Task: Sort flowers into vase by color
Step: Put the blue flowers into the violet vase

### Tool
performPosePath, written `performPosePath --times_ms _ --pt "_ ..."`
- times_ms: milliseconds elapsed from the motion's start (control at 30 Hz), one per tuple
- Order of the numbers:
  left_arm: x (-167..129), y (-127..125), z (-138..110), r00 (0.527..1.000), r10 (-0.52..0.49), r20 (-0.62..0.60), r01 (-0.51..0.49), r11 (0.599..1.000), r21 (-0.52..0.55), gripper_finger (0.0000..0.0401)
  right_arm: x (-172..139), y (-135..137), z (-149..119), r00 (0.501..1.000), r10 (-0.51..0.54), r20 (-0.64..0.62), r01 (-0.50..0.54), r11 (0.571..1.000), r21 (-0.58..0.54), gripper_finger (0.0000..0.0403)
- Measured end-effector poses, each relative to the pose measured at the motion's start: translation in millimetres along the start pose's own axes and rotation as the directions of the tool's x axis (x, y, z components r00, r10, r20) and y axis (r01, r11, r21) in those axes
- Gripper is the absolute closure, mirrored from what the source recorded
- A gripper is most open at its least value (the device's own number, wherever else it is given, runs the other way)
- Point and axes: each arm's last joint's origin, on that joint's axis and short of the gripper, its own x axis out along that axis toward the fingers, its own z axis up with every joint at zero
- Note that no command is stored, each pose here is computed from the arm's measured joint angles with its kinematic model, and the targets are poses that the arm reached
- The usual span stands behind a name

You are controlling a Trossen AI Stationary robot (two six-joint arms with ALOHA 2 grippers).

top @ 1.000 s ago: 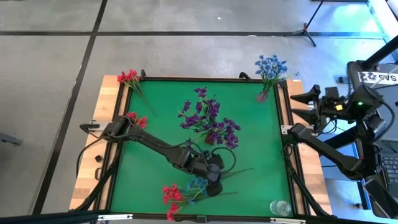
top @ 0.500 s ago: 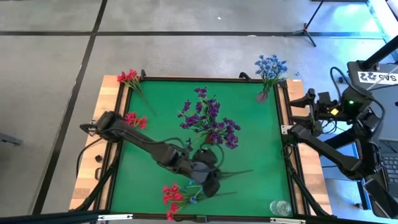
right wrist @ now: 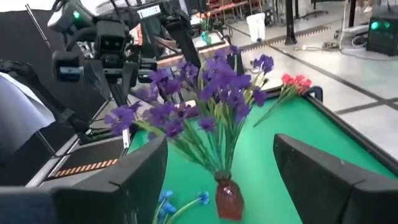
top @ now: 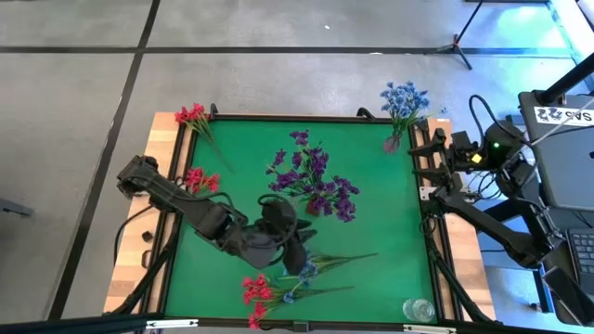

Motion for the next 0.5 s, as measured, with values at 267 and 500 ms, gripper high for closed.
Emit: performPosePath --times_ms 267,500 --pt "5.7 4.5 2.5 0.999 0.031 0.008 -0.031 1.0 0.001 0.0281 13.5 -14.6 -1.0 0.99 0.112 0.091 -0.12 0.99 0.078 0.0114" --pt "3.7 5.4 4.9 0.999 0.033 0.013 -0.033 0.999 -0.004 0.0281 18.3 -16.1 0.0 0.986 0.146 0.084 -0.152 0.985 0.076 0.0114"
